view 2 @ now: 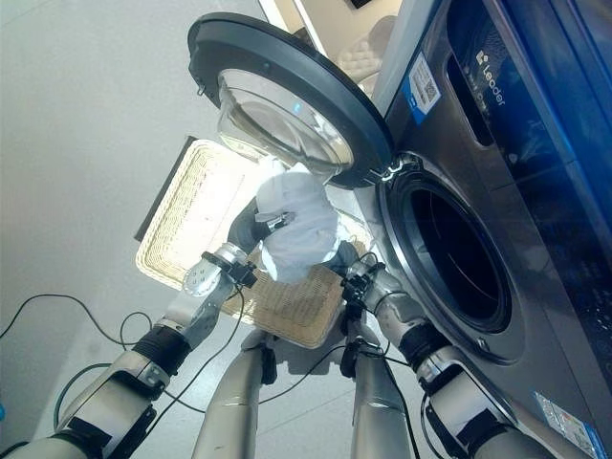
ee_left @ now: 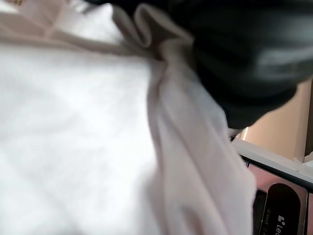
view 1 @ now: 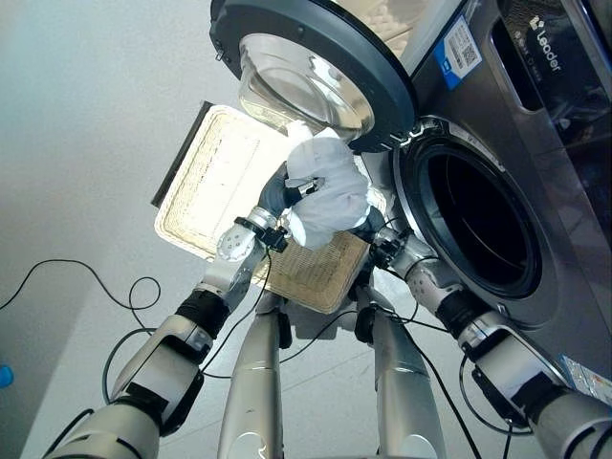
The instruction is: Put the clothes into the washing machine.
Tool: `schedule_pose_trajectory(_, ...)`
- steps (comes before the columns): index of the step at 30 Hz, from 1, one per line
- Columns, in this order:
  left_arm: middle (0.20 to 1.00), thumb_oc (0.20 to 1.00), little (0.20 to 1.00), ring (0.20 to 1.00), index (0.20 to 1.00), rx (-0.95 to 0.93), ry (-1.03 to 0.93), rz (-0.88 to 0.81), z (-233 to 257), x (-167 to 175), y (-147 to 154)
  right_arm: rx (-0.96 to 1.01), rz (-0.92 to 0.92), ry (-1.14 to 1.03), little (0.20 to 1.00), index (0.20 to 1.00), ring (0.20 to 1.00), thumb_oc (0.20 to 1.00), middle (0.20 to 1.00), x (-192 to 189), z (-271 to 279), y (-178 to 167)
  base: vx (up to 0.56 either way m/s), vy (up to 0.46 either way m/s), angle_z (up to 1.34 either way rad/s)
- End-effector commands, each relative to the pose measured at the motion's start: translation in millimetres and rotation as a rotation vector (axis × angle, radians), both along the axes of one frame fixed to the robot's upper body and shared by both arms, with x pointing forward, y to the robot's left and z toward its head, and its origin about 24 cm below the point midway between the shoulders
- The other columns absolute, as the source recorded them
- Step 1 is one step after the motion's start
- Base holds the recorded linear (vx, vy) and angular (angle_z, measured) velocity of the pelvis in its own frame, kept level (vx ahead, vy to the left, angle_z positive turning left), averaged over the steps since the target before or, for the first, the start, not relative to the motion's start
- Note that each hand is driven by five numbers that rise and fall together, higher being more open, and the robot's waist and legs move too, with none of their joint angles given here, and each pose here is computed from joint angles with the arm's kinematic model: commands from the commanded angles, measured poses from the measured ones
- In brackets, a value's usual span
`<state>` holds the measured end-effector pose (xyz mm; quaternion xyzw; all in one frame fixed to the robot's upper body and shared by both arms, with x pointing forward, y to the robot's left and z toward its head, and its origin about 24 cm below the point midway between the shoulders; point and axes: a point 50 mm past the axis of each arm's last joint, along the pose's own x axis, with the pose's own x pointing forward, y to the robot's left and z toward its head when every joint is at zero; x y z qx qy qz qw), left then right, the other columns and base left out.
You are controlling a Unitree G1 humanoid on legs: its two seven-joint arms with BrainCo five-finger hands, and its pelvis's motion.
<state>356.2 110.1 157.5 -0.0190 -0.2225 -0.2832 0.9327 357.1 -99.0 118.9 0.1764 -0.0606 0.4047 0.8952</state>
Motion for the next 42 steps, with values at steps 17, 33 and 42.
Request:
schedule_pose_trajectory(17,0.200,0.200,0.200,0.200,0.200,-0.016,-0.067,-0.097,12,-6,-34,0.410,0.404,-0.246,1.000,1.000,1.000,1.000,1.000,-27,61,49,0.00,0.000,0.00)
schedule_pose_trajectory(33,0.200,0.200,0.200,0.200,0.200,0.013,-0.036,-0.134,9,-2,-38,0.192,0.479,-0.023,1.000,1.000,1.000,1.000,1.000,-12,17,34,0.00,0.000,0.00)
schedule_pose_trajectory(42,0.200,0.200,0.200,0.200,0.200,0.053,0.031,-0.135,-4,2,-40,0.239,0.580,-0.045,1.000,1.000,1.000,1.000,1.000,-14,13,30,0.00,0.000,0.00)
